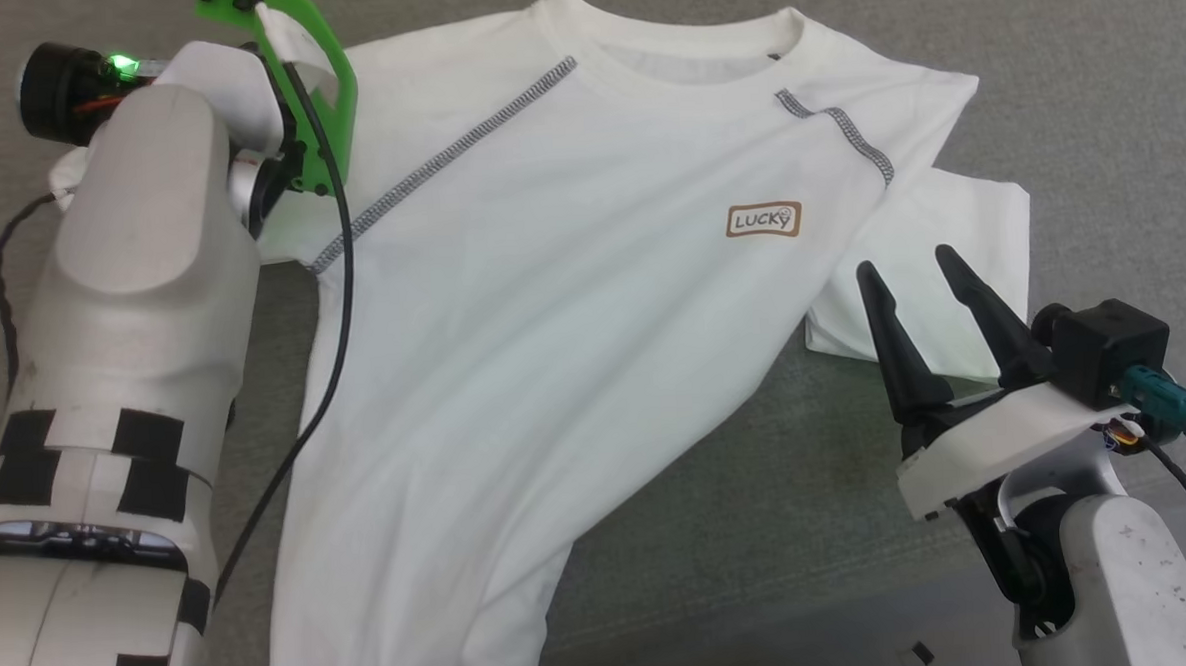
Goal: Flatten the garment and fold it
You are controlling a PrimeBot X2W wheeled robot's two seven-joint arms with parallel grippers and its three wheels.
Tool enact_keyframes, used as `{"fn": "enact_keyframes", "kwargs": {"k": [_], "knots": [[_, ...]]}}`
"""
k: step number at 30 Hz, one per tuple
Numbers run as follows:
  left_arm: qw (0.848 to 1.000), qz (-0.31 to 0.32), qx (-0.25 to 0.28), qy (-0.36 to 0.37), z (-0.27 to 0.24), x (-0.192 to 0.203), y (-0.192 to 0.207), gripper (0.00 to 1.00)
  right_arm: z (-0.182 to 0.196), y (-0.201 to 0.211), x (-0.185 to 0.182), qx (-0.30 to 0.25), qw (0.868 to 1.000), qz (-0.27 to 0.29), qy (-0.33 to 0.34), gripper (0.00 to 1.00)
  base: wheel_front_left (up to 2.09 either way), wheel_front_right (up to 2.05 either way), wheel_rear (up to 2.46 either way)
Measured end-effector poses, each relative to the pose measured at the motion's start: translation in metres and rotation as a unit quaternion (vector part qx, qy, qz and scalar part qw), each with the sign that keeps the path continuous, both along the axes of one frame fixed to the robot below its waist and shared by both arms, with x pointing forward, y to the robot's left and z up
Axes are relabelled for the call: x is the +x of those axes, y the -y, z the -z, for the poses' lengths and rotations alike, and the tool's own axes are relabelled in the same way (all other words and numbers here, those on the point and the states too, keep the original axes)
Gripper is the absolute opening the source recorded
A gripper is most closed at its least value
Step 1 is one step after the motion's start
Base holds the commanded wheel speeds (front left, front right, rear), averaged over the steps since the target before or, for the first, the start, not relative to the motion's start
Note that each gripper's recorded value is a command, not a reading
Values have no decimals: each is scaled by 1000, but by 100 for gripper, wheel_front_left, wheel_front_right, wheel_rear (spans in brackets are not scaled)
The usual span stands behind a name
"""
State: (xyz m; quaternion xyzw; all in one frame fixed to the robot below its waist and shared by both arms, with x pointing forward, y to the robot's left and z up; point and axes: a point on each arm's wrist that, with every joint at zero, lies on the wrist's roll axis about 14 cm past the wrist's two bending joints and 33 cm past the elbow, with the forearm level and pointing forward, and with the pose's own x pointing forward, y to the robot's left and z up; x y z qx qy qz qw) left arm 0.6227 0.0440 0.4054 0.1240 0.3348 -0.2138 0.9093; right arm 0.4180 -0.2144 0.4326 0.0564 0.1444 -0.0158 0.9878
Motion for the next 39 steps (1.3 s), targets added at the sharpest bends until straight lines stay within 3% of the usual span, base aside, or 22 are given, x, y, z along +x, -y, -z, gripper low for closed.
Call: {"fn": "enact_keyframes", "kwargs": {"k": [8, 13, 23, 24, 25, 33, 39], "knots": [[996, 20, 43, -75, 34, 8, 11, 100, 13, 9, 1, -2, 1000, 12, -13, 100, 0, 0, 0], [989, 17, 44, -141, 42, 4, 17, 100, 18, 15, 0, -6, 1000, 22, -17, 100, 0, 0, 0], [982, 38, 56, -176, 39, -11, 18, 100, 16, 13, 4, -5, 1000, 18, -12, 100, 0, 0, 0], [982, 39, 57, -173, 40, -11, 17, 22, 15, 13, 4, -5, 1000, 18, -12, 100, 0, 0, 0], [983, 40, 58, -171, 40, -11, 17, 0, 15, 13, 3, -5, 1000, 17, -12, 100, 0, 0, 0], [989, 51, 27, -139, 36, -19, 19, 0, 12, 13, 7, -5, 1000, 17, -5, 100, 0, 0, 0], [997, 27, -7, -68, 25, -25, -11, 0, -10, 11, 20, -19, 999, 8, 27, 100, 0, 0, 0]]}}
